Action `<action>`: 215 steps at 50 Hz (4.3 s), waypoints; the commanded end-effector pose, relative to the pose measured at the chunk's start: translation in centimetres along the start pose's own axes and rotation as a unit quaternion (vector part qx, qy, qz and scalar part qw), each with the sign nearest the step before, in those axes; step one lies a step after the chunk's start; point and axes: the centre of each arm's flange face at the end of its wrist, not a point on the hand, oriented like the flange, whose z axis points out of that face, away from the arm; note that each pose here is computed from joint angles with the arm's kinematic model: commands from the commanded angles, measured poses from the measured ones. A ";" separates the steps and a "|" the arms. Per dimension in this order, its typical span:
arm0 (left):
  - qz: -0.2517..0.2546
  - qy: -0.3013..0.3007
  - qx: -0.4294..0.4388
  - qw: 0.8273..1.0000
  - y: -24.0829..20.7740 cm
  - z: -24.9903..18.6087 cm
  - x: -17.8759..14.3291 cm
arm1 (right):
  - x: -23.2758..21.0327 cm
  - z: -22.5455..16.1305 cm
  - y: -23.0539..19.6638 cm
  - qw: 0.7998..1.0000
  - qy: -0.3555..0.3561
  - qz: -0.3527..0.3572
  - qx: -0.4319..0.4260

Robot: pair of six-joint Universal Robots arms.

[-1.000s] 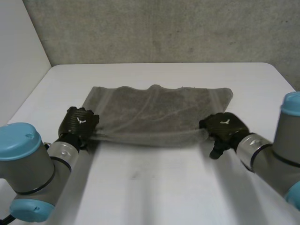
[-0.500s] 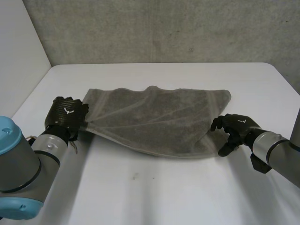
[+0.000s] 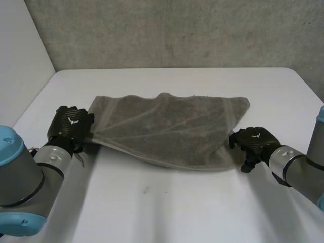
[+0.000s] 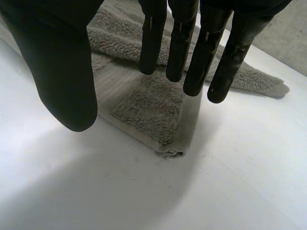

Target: Fold the laundry

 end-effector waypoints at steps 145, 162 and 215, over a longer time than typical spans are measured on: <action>0.161 0.053 0.071 0.983 0.6 13.5 6.5 | 4.3 8.3 -6.4 0.899 0.279 -0.337 0.021; 0.158 0.045 0.121 0.979 -5.1 11.7 2.2 | 3.6 0.5 -13.4 0.903 0.295 -0.290 0.114; 0.194 0.085 0.102 0.972 -0.4 14.0 -1.6 | -0.1 -0.2 -9.2 0.922 0.225 -0.308 0.072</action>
